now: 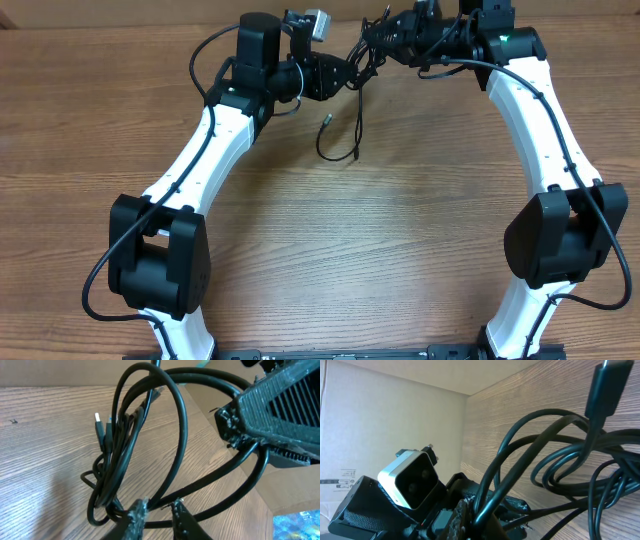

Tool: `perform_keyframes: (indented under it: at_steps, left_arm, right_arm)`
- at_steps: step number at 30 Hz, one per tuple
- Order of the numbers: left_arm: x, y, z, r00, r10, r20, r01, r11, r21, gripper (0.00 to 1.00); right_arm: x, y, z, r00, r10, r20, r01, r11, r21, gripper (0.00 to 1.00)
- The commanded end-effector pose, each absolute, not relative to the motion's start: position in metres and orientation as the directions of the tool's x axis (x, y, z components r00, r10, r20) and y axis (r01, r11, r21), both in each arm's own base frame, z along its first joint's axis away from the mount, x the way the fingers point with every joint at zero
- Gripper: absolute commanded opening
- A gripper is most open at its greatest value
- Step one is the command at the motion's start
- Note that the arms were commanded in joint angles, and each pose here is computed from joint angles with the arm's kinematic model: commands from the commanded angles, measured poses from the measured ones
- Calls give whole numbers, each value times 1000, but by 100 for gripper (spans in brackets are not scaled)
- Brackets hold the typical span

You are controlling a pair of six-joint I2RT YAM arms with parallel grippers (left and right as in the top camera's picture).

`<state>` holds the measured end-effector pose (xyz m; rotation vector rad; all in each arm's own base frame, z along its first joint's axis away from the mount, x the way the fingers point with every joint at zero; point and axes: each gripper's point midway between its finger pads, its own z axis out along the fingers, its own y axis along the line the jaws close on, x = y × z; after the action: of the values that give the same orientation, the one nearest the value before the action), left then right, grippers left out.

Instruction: Untangle cables

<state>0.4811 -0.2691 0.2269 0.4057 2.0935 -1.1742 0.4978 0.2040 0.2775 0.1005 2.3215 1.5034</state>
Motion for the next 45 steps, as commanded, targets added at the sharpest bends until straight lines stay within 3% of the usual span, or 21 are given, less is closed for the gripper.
perform_keyframes:
  at_steps: [1,14,15,20,24,37,42,44,45]
  left_arm:
    - [481,-272,234,-697,-65,-714,578,537,-614,7]
    - [482,-261,223,-729,-68,-682,531,574,-624,4]
    - [483,-259,222,-731,-69,-679,527,575,-626,10]
    - [482,-261,224,-729,-68,-681,535,563,-630,64]
    - [476,-270,232,-714,-51,-699,579,518,-630,78]
    - [450,-294,251,-527,87,-845,811,347,-471,87]
    - [449,-290,227,-480,182,-858,833,401,-381,88]
    - [454,-287,219,-484,202,-851,817,453,-357,80]
    - [457,-285,217,-487,205,-849,809,473,-350,68]
  right_arm:
    - [489,211,294,-928,228,-294,-186,400,897,4]
    - [496,203,291,-919,254,-303,-177,422,889,4]
    - [495,203,291,-919,253,-303,-177,422,889,4]
    - [494,207,291,-921,246,-303,-180,420,889,4]
    - [492,210,291,-923,239,-300,-181,419,890,4]
    - [486,217,293,-933,213,-290,-189,397,898,4]
    - [484,219,297,-934,201,-297,-205,379,902,4]
    - [484,219,297,-934,202,-296,-204,378,903,4]
    - [484,219,297,-934,202,-296,-204,378,903,4]
